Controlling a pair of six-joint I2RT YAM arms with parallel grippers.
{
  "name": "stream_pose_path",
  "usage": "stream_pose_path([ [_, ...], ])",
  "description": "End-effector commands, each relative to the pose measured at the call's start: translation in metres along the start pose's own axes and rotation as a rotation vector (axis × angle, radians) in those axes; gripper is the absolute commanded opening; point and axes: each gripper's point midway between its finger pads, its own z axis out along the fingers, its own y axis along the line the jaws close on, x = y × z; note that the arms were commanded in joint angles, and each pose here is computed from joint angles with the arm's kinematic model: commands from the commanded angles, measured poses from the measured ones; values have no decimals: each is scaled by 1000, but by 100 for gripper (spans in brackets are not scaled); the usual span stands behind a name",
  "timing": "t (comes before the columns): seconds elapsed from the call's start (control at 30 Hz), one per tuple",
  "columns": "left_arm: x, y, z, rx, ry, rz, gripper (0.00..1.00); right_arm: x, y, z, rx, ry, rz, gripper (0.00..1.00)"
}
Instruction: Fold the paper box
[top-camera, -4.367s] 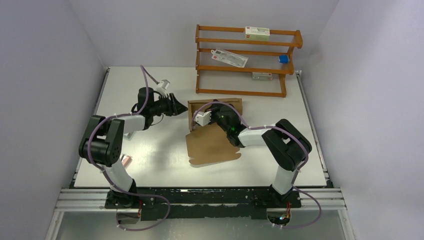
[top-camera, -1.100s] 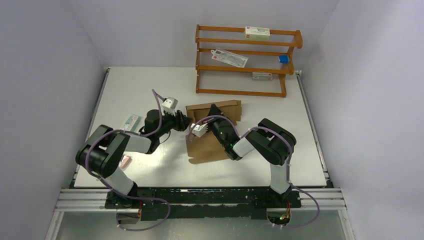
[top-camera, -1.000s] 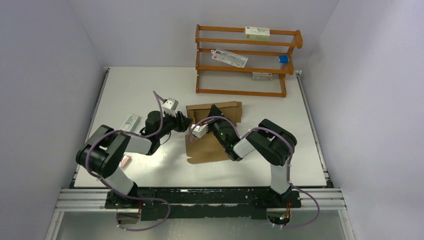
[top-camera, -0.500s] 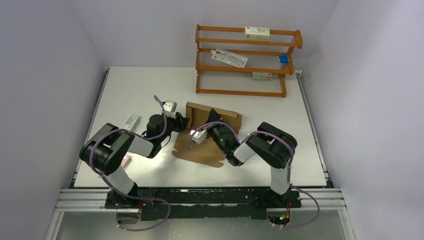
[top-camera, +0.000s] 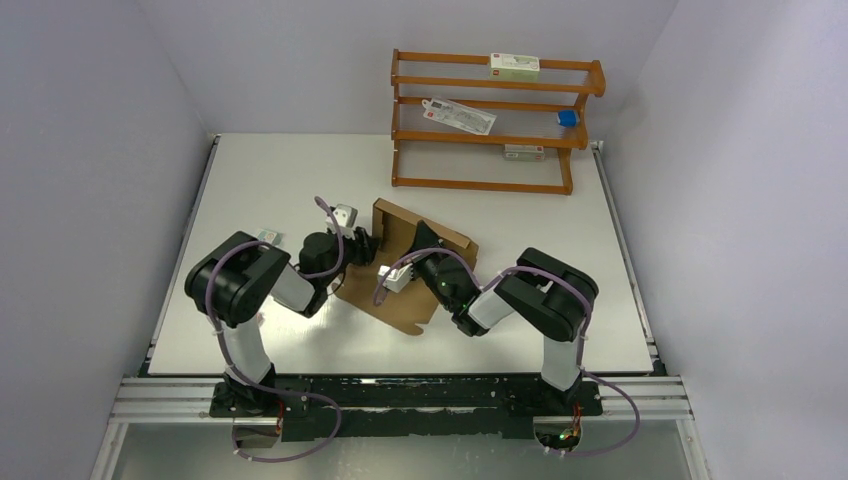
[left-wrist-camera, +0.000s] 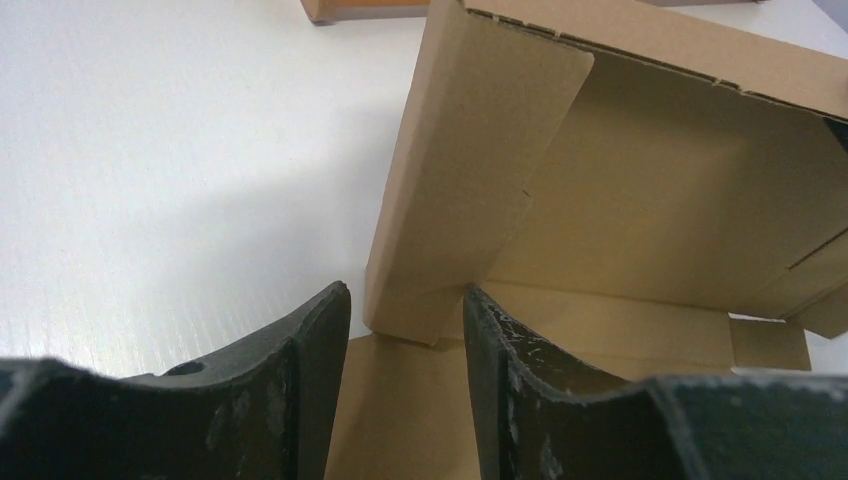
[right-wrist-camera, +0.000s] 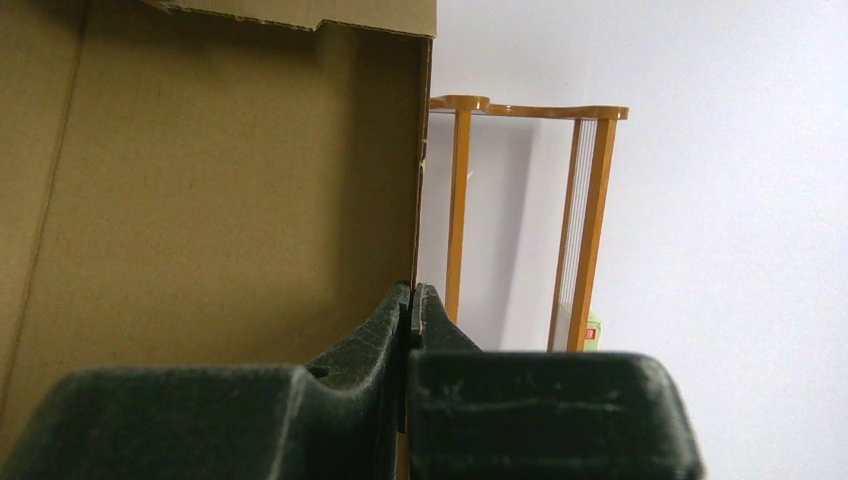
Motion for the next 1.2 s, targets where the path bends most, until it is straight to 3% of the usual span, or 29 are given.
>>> stream_pose_path([
  [0.0, -27, -12, 13, 50, -100, 38, 49, -14, -42, -5, 164, -73, 75, 0],
  [0.13, -28, -6, 18, 26, -98, 28, 44, -17, -40, -3, 139, -88, 73, 0],
  [0.27, -30, 0, 22, -6, -90, 0, 48, -21, -33, -2, 85, -111, 91, 0],
  [0.53, -30, -13, 15, 68, -101, -63, 42, -20, -21, 2, 25, -114, 102, 0],
  [1.17, -13, -2, -11, -52, -91, -118, 16, -32, -11, -2, -34, -113, 158, 0],
])
